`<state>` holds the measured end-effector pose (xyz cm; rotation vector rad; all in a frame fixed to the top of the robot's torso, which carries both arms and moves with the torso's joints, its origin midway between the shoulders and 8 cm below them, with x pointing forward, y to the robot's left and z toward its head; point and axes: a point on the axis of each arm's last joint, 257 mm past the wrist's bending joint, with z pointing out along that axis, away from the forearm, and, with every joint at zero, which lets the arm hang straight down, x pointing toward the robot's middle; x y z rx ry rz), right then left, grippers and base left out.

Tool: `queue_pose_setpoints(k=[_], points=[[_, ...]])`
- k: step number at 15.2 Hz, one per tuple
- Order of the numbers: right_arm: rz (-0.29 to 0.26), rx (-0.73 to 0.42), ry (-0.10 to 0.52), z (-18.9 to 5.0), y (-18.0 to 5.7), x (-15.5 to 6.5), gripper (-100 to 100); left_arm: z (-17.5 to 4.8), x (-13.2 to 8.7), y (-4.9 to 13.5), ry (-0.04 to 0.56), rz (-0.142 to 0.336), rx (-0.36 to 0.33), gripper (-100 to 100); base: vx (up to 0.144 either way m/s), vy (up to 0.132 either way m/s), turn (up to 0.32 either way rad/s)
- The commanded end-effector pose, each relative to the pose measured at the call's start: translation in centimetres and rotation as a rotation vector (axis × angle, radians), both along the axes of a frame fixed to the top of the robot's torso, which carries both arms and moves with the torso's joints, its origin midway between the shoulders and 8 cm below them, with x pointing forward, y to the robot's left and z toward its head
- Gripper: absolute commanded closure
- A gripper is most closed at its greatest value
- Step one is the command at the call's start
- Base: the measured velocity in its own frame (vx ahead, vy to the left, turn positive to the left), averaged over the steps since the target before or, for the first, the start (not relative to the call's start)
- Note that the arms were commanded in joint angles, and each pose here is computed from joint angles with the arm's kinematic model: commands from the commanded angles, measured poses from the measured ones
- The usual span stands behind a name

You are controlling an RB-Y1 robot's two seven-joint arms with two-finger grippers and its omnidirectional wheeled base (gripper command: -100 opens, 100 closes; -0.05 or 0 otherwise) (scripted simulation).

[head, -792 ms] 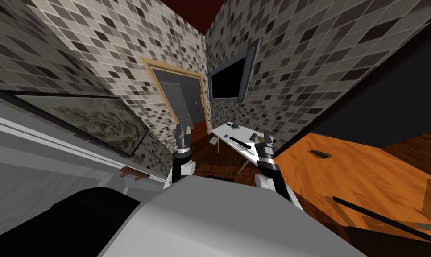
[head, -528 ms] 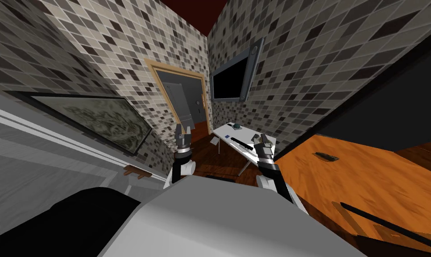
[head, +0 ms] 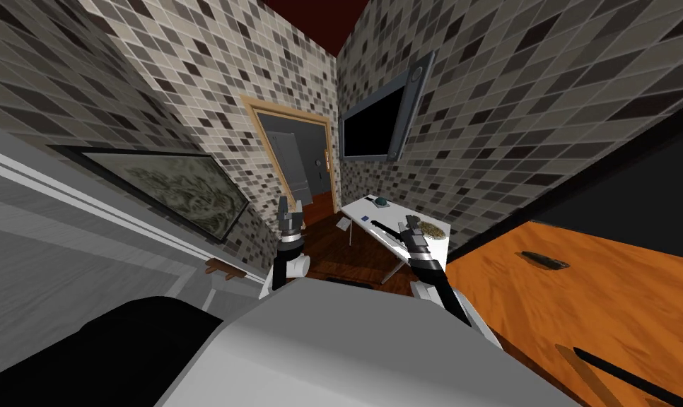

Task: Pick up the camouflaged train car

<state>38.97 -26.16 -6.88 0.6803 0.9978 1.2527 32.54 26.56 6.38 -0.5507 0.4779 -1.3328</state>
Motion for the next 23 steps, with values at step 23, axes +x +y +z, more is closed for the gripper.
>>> queue_pose_setpoints(k=[23], points=[[0.188,-0.416,0.283,-11.5,-2.9,0.2,-100,0.0,0.0,0.0,0.0,0.0,0.0,0,0.049,0.025,0.118]])
